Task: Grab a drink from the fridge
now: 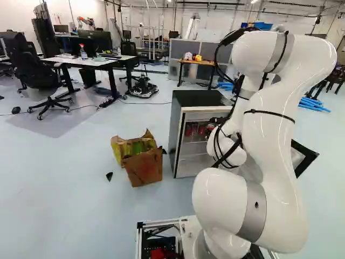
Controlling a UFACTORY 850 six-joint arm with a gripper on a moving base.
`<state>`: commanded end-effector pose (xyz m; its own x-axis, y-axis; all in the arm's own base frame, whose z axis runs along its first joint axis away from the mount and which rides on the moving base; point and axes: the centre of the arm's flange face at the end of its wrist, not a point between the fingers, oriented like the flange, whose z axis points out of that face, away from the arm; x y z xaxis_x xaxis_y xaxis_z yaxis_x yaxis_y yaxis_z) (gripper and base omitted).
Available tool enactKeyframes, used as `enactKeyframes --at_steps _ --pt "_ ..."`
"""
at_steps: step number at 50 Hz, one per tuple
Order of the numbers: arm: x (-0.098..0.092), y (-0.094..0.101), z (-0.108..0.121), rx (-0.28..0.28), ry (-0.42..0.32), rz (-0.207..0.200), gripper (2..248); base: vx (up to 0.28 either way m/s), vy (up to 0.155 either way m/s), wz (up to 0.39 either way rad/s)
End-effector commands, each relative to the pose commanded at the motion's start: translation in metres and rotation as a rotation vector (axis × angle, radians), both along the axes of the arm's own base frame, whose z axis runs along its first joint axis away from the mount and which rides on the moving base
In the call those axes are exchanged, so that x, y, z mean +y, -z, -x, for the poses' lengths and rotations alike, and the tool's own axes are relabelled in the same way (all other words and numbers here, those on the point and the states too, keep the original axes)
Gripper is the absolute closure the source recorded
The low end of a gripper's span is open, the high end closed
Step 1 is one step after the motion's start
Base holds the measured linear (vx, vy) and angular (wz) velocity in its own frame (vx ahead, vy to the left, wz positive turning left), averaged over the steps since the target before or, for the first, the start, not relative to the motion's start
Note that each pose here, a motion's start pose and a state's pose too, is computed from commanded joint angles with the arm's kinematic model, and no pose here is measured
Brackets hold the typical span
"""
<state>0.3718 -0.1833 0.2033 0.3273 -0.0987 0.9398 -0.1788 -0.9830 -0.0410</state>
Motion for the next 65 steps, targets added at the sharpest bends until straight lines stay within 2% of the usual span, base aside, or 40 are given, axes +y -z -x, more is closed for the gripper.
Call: enactKeyframes --at_steps 15,41,65 --pt "0.002 -0.013 0.005 0.023 -0.001 0.006 159 0.0 0.0 0.0" --pt "0.013 -0.039 0.026 0.059 0.0 0.013 159 0.0 0.0 0.0" --pt "0.021 -0.062 0.039 0.065 -0.004 0.029 159 0.0 0.0 0.0"
